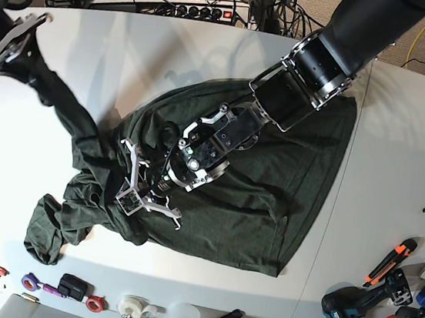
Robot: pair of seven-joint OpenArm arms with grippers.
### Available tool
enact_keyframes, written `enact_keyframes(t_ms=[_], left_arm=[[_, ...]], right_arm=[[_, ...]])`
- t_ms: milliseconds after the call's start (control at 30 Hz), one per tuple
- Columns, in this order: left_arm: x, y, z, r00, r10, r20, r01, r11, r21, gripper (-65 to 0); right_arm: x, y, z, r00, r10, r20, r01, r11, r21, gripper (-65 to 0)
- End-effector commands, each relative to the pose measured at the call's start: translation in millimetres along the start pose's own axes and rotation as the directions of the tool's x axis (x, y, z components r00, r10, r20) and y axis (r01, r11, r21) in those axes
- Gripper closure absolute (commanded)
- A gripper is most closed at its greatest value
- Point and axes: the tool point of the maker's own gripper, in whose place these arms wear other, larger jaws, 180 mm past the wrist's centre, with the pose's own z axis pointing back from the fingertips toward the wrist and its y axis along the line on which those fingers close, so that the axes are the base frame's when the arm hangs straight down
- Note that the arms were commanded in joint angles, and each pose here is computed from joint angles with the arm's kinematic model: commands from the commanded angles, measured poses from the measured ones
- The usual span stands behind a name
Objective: Layout the t-shirt on the table in an organized manner, then fold the t-shirt properly
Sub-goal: 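Release the sleeve with the right gripper and lift it away, then grasp the shirt's sleeve edge with the right gripper and lift it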
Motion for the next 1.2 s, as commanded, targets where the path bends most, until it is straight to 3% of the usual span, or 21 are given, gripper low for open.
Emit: enact_keyframes(t_ms=[0,167,433,533,633,800,867,933,1000,1067,1167], left_arm=[[36,1,-6,0.996,-0.011,0.086,0.011,1.0,0.0,0.0],[36,1,-6,0.996,-0.011,0.086,0.011,1.0,0.0,0.0],[35,1,-6,0.996,-0.019,0.084,0.019,1.0,0.001,0.0],[35,0,-6,0.996,-0.019,0.084,0.019,1.0,0.001,0.0],[35,0,-6,0.996,-0.019,0.084,0.019,1.0,0.001,0.0],[35,0,-6,0.996,-0.018,0.084,0.018,1.0,0.001,0.0],[35,1,-6,0.996,-0.018,0.085,0.018,1.0,0.001,0.0],[35,0,-6,0.996,-0.018,0.085,0.018,1.0,0.001,0.0],[35,0,-6,0.996,-0.018,0.085,0.018,1.0,0.001,0.0],[35,0,-6,0.996,-0.018,0.084,0.018,1.0,0.001,0.0],[35,1,-6,0.996,-0.018,0.085,0.018,1.0,0.001,0.0]], right_arm=[[10,7,3,0.999,0.042,0.02,-0.042,0.999,0.015,0.0],[8,40,3,0.997,0.071,0.013,-0.071,0.996,0.047,0.0],[-5,49,1,1.0,-0.02,0.021,0.019,0.999,0.049,0.0],[-4,40,8,1.0,-0.016,0.027,0.015,1.0,0.004,0.0],[1,17,28,0.999,0.002,0.039,0.002,0.993,-0.119,0.0],[11,-23,81,0.997,0.047,0.06,-0.021,0.926,-0.378,0.0],[11,-41,103,0.996,0.041,0.079,0.002,0.88,-0.475,0.0],[-7,-70,127,0.993,-0.038,0.112,0.095,0.821,-0.563,0.0],[-28,-93,137,0.98,-0.128,0.15,0.193,0.786,-0.587,0.0],[-46,-107,143,0.957,-0.211,0.2,0.289,0.77,-0.569,0.0],[-63,-114,141,0.911,-0.302,0.281,0.408,0.767,-0.495,0.0]])
